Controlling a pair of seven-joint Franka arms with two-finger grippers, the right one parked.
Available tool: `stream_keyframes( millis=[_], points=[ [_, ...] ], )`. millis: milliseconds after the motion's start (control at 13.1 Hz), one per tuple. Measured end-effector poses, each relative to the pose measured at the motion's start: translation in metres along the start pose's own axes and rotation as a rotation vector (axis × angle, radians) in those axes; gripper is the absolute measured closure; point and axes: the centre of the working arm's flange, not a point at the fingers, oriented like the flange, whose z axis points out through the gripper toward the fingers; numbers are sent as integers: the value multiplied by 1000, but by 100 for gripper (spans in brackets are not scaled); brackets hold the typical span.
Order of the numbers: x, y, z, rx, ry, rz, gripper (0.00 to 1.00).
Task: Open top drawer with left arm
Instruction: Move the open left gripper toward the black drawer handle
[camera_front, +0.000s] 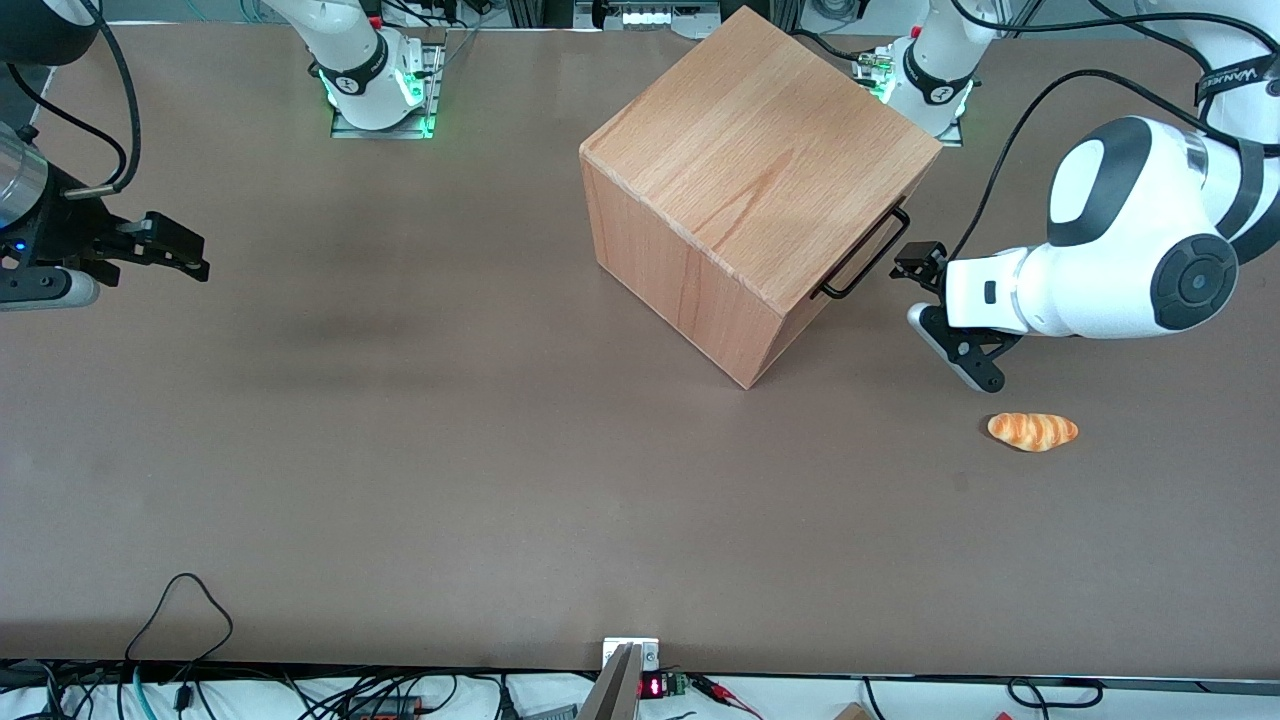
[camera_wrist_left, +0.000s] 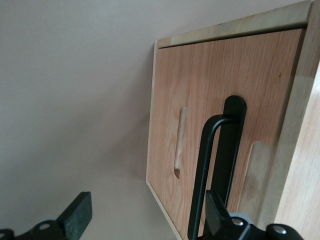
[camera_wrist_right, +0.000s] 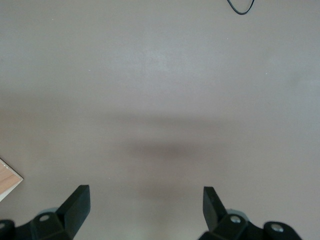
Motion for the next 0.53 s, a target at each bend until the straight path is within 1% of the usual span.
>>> stream_keyframes(
  millis=[533],
  points=[
    [5,11,37,-31,-43,20,0]
  ],
)
